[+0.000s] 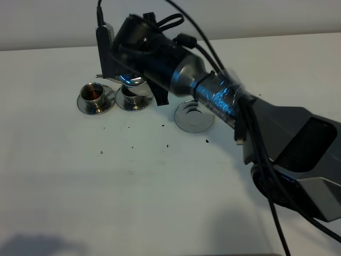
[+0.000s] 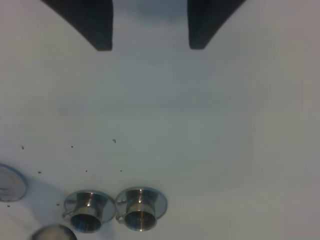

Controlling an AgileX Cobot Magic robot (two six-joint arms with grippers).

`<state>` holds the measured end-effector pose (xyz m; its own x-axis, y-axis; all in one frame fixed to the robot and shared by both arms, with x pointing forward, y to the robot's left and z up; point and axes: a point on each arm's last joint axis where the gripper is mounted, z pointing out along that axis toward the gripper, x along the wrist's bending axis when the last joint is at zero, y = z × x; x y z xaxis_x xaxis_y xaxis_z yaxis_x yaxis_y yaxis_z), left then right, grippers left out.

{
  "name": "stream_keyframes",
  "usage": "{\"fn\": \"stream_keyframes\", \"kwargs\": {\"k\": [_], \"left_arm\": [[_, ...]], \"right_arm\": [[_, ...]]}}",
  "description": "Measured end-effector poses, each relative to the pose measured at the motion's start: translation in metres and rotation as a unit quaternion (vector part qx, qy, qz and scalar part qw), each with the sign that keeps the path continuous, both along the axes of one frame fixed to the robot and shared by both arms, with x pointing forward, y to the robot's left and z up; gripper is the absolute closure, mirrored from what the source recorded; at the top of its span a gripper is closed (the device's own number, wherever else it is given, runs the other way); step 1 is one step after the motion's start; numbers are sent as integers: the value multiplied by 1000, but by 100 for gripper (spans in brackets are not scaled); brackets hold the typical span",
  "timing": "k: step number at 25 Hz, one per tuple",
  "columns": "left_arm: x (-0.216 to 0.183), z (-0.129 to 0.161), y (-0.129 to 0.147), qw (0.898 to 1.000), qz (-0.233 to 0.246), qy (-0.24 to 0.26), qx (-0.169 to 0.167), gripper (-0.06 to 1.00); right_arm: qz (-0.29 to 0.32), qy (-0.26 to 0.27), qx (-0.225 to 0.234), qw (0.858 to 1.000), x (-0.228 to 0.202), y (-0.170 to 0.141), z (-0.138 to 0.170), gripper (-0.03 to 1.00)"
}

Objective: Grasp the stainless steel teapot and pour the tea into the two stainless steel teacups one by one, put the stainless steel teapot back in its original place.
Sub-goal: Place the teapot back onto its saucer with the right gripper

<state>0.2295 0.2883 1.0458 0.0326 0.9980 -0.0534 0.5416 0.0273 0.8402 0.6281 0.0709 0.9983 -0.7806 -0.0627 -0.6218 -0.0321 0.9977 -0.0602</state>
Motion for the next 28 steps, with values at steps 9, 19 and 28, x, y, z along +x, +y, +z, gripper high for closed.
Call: {"fn": "stream_keyframes", "kwargs": {"k": [9,19,28], "left_arm": [[0,0,0,1000,0,0,0,56],[0,0,0,1000,0,0,0,56],[0,0,0,1000,0,0,0,56]], "right_arm": [[-51,104,154,981,-24,15,15,79],[-146,228,222,937,-51,32,-16,79],[-167,247,180,938,-54,25,-43,79]]}}
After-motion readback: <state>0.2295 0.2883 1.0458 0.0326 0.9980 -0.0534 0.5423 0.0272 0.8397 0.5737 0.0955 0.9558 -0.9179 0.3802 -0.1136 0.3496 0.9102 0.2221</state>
